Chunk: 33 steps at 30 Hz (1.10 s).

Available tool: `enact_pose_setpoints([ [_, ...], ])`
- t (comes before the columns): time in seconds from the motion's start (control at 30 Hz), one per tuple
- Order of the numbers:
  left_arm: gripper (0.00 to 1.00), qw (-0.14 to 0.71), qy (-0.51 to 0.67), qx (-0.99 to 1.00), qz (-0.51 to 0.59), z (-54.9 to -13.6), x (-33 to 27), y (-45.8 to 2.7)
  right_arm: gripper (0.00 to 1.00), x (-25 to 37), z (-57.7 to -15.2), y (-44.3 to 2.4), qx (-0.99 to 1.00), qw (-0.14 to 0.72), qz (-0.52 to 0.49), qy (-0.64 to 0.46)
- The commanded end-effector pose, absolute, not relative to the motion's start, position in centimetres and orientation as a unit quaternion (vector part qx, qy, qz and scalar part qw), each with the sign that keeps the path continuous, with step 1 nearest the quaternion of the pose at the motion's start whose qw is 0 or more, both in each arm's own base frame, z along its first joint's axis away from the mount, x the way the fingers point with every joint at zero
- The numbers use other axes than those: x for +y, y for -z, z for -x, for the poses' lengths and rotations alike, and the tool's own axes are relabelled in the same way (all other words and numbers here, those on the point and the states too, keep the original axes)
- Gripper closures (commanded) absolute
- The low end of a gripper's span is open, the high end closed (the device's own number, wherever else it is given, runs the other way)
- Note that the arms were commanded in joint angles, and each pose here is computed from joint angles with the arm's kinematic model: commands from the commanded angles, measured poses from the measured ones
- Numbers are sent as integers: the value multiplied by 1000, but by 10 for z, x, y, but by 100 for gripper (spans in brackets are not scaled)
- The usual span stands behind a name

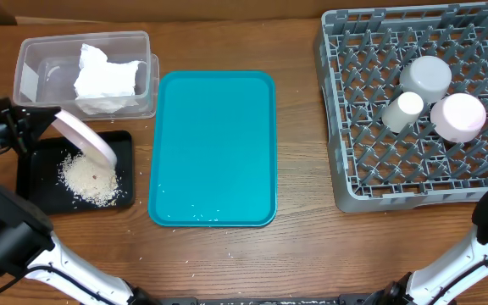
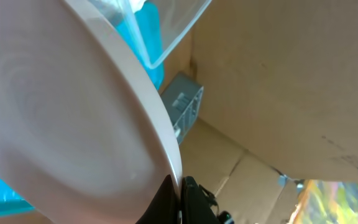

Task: Sort waste into correct bins and load items into the dishwasher
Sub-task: 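Tilt the plate to dump the rice onto the black tray, then carry the emptied plate back and set it on the teal tray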

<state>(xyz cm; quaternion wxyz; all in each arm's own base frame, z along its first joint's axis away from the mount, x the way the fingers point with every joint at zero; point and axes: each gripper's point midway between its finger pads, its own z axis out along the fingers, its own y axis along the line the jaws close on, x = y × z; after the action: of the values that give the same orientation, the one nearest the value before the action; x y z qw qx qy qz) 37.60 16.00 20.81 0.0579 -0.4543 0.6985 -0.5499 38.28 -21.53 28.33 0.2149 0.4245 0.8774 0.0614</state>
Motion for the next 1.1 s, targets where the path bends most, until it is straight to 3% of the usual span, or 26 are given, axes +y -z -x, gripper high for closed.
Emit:
enact_pose_setpoints([
  [0.0,96,113,556,707,422,-369,175,-223,0,-214,-384,-292,875,229,-422,-63],
  [0.33,96,135,552,688,452,-350,203,-226,0,-214,-384,-292,875,229,-423,-63],
  [0.5,96,103,507,725,455,-344,194,-212,0,-214,-384,-292,875,229,-423,-63],
  [0.77,96,100,484,765,413,-352,148,-243,0,-214,-384,-292,875,229,-423,-63],
  [0.9,96,70,381,836,389,-339,119,-240,0,-214,-384,-292,875,229,-423,-63],
  [1.07,96,57,331,899,282,-342,42,-255,0,-214,-384,-292,875,229,-423,-63],
])
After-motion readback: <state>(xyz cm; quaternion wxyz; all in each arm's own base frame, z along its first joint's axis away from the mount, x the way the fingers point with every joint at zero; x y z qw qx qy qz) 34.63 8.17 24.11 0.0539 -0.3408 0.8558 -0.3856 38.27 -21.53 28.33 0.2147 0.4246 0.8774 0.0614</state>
